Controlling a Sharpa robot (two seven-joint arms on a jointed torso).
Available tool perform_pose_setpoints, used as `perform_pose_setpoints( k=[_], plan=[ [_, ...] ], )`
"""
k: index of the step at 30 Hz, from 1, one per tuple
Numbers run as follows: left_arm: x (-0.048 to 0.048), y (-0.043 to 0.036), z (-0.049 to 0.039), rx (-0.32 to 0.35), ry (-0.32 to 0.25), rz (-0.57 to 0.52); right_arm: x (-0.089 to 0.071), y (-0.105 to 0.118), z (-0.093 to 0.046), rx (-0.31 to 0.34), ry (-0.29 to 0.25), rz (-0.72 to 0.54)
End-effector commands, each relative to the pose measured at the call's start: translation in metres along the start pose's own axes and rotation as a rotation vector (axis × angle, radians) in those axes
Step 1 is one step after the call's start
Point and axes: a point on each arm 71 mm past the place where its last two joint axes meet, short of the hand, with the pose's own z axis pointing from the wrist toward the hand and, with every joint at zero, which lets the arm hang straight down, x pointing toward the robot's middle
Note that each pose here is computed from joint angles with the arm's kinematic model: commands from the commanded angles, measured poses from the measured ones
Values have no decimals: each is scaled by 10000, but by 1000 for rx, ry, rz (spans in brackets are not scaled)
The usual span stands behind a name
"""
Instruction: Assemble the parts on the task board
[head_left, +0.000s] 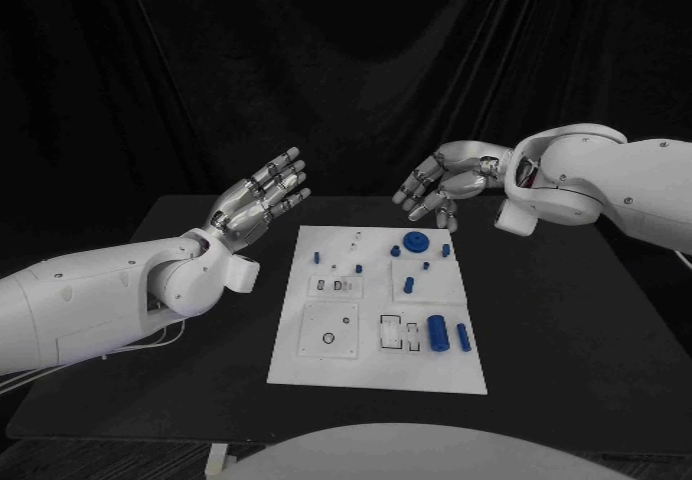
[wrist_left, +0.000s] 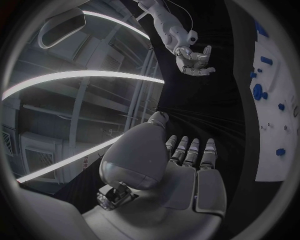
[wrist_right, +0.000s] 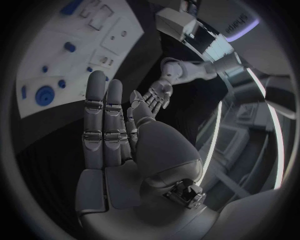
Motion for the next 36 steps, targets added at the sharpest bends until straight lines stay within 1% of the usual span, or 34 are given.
perform_pose_setpoints(
  k=[1, 4, 7, 11, 15, 18, 25, 30, 36],
  plan=[
    [37, -43, -30, 44, 13, 6, -72, 10, 20, 117, -62, -601],
    [33, -69, -87, 41, 7, 5, -96, 84, 76, 104, -105, -696],
    [7, -98, -148, 39, 1, 3, -95, 142, 161, 78, -144, -741],
    [-45, -129, -220, 36, -8, 3, -37, 185, 286, 25, -197, -765],
    [-84, -144, -262, 33, -11, 2, 36, 184, 370, -22, -251, -768],
    [-101, -153, -278, 34, -13, 2, 84, 147, 417, -36, -275, -766],
    [-99, -159, -276, 45, -9, -1, 160, 1, 480, -34, -298, -758],
    [-91, -162, -261, 58, -8, 0, 239, -119, 521, -21, -282, -749],
    [-103, -163, -264, 59, -8, -1, 307, -186, 532, -14, -258, -742]
  ],
)
